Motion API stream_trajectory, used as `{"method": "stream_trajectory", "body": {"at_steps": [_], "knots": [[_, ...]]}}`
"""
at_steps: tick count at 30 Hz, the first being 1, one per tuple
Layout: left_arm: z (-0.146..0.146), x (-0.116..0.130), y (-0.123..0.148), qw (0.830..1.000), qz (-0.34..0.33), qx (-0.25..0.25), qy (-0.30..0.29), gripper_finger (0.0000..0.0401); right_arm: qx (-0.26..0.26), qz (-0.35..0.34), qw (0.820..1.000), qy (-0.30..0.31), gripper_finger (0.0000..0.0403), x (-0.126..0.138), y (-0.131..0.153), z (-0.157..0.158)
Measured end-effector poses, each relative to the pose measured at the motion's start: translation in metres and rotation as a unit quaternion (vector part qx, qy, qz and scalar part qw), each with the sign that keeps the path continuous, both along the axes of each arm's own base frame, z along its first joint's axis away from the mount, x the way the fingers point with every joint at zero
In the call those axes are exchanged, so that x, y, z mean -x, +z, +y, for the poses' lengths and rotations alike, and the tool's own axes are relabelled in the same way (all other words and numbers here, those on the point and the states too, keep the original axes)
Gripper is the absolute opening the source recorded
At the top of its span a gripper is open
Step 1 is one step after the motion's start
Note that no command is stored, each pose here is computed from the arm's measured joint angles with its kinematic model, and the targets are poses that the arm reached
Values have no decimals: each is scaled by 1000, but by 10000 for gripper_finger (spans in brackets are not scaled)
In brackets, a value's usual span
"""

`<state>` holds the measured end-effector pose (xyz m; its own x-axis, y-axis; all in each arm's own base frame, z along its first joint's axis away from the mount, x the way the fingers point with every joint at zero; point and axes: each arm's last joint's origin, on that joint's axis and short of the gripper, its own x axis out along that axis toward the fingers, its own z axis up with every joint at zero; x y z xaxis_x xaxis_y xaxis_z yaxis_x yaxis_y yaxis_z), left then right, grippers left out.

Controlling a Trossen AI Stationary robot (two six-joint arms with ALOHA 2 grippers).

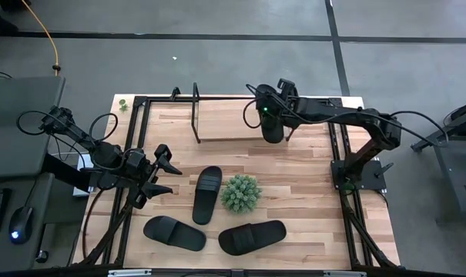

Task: Pick and place slides into the shelf
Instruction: Put the right black slide on the shelf

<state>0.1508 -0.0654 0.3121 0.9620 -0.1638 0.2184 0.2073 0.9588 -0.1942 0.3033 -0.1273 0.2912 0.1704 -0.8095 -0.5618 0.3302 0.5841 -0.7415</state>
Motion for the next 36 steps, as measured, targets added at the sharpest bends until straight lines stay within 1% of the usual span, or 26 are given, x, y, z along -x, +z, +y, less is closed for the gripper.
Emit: {"method": "stream_trajectory", "body": {"at_steps": [7, 12, 18, 21, 27, 32, 36], "knots": [[0, 0, 1, 1000, -6, -8, 4, 246, 0, 19, 1000, -3, 4, 8, -30, -13], [2, 0, 1, 999, -4, -8, 34, 246, 4, 21, 1000, -1, 4, 13, -46, -22], [3, 0, 2, 998, -9, -21, 62, 246, 8, 8, 1000, 6, 4, 18, -54, -36], [4, 1, 4, 997, -19, -18, 66, 246, 15, 14, 1000, 4, 4, 22, -58, -42], [4, 1, 7, 996, -33, -32, 74, 246, 1, 12, 1000, -2, 4, 30, -63, -52], [6, 1, 7, 995, -30, -30, 94, 246, -2, 11, 1000, -5, 4, 32, -63, -56], [6, 2, 8, 994, -35, -26, 95, 246, -15, 2, 1000, 4, 4, 33, -63, -58]]}}
